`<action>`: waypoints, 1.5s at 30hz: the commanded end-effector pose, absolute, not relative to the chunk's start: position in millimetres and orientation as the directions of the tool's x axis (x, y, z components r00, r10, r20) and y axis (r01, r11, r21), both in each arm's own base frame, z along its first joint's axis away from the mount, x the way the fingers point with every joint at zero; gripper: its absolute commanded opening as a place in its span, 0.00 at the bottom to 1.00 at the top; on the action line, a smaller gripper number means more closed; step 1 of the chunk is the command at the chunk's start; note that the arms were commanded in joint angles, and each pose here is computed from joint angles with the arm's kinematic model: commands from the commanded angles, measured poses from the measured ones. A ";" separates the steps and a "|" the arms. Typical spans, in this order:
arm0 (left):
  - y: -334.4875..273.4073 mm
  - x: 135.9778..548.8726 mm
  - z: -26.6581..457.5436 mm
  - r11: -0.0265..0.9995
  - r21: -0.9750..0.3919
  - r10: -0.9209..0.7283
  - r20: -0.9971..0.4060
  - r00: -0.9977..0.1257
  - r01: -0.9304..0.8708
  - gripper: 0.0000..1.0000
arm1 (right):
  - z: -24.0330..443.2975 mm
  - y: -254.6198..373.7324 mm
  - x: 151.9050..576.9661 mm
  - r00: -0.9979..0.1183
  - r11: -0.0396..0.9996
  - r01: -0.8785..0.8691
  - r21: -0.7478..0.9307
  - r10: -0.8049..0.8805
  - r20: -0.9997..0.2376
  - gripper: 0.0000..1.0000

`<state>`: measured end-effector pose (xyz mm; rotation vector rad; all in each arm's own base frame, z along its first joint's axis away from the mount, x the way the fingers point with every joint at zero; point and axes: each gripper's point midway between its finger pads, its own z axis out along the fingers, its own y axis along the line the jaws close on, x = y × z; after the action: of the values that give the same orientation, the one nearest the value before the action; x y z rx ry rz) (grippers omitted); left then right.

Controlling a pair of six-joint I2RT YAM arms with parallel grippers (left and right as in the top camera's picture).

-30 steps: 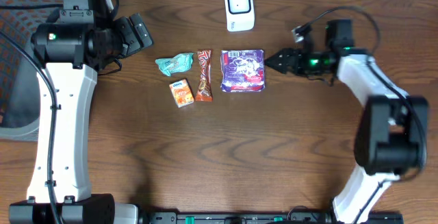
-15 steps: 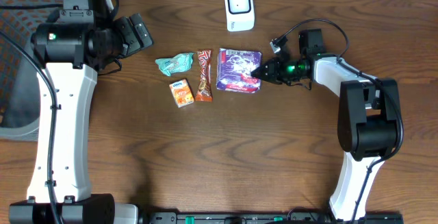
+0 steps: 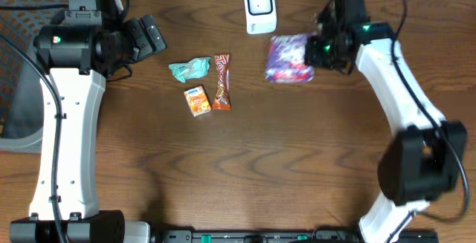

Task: Scan the item barcode
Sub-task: 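Grasp the purple package with the right gripper, then move the purple package under the scanner and back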

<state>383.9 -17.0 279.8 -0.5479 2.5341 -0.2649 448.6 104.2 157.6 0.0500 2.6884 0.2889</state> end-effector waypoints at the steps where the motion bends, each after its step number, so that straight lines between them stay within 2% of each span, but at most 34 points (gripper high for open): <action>1: -14.2 384.3 277.2 0.900 -0.281 -0.431 -0.453 -0.781 -0.334 0.98 | 208.5 42.4 447.6 -0.817 0.950 0.169 -0.261 -0.013 -0.577 0.01; 5: -14.2 384.3 277.2 0.900 -0.281 -0.431 -0.453 -0.781 -0.334 0.98 | 210.4 25.1 433.1 -0.833 0.825 0.224 -0.518 -0.113 -0.541 0.01; 7: -14.2 384.3 277.2 0.900 -0.281 -0.431 -0.453 -0.781 -0.334 0.98 | 196.0 25.4 430.6 -0.852 0.789 0.206 -0.578 -0.146 -0.503 0.01; 10: -14.1 384.3 277.2 0.900 -0.280 -0.431 -0.453 -0.780 -0.334 0.98 | 163.6 33.7 430.9 -0.884 0.774 0.148 -0.616 -0.176 -0.433 0.01; 13: -14.2 384.3 277.2 0.900 -0.281 -0.431 -0.453 -0.781 -0.334 0.98 | 129.0 54.7 431.0 -0.910 0.807 0.061 -0.587 -0.197 -0.365 0.01; 15: -14.1 384.3 277.2 0.900 -0.280 -0.431 -0.453 -0.780 -0.334 0.98 | 105.8 79.7 427.3 -0.922 0.851 -0.016 -0.525 -0.216 -0.322 0.07; 17: -14.2 384.3 277.2 0.900 -0.281 -0.431 -0.453 -0.781 -0.334 0.98 | 91.4 108.4 423.6 -0.922 0.894 -0.078 -0.442 -0.233 -0.309 0.22; 18: -14.2 384.3 277.2 0.900 -0.281 -0.431 -0.453 -0.781 -0.334 0.98 | 88.5 122.2 422.4 -0.919 0.911 -0.102 -0.399 -0.239 -0.312 0.36; 19: -14.2 384.3 277.2 0.900 -0.281 -0.431 -0.453 -0.781 -0.334 0.98 | 88.9 136.1 422.1 -0.914 0.926 -0.123 -0.356 -0.246 -0.322 0.63; 20: -14.2 384.3 277.2 0.900 -0.281 -0.431 -0.453 -0.781 -0.334 0.98 | 93.6 151.0 422.7 -0.907 0.940 -0.143 -0.311 -0.250 -0.338 0.80; 21: -14.2 384.3 277.2 0.900 -0.281 -0.431 -0.453 -0.781 -0.334 0.98 | 100.9 162.6 424.6 -0.900 0.948 -0.158 -0.277 -0.253 -0.356 0.93; 22: -14.2 384.3 277.2 0.900 -0.281 -0.431 -0.453 -0.781 -0.334 0.98 | 109.9 172.3 426.8 -0.892 0.954 -0.169 -0.246 -0.254 -0.373 0.98; 27: -14.2 384.3 277.2 0.900 -0.281 -0.431 -0.453 -0.781 -0.334 0.98 | 181.9 196.6 443.4 -0.863 0.979 -0.191 -0.076 -0.205 -0.462 0.99; 30: -14.2 384.3 277.2 0.900 -0.281 -0.431 -0.453 -0.781 -0.334 0.98 | 220.5 184.7 452.6 -0.854 0.982 -0.188 0.005 -0.161 -0.494 0.99; 32: -14.2 384.3 277.2 0.900 -0.281 -0.431 -0.453 -0.781 -0.334 0.98 | 230.2 170.9 454.3 -0.864 0.979 -0.196 0.058 -0.144 -0.483 0.99; 36: -14.2 384.3 277.2 0.900 -0.281 -0.431 -0.453 -0.781 -0.334 0.98 | 215.1 132.5 442.9 -0.919 0.949 -0.239 0.206 -0.153 -0.364 0.99; 39: -14.2 384.3 277.2 0.900 -0.281 -0.431 -0.453 -0.781 -0.334 0.98 | 191.5 119.0 436.0 -0.948 0.887 -0.253 0.386 -0.147 -0.281 0.99; 41: -14.2 384.3 277.2 0.900 -0.281 -0.431 -0.453 -0.781 -0.334 0.98 | 173.6 116.5 433.7 -0.962 0.834 -0.239 0.497 -0.133 -0.239 0.96; 45: -14.2 384.3 277.2 0.900 -0.281 -0.431 -0.453 -0.781 -0.334 0.98 | 132.5 116.7 435.2 -0.982 0.770 -0.175 0.613 -0.090 -0.167 0.90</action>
<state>384.0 -17.0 279.7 -0.5480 2.5345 -0.2648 444.9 83.6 154.5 -0.1372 2.8581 0.6630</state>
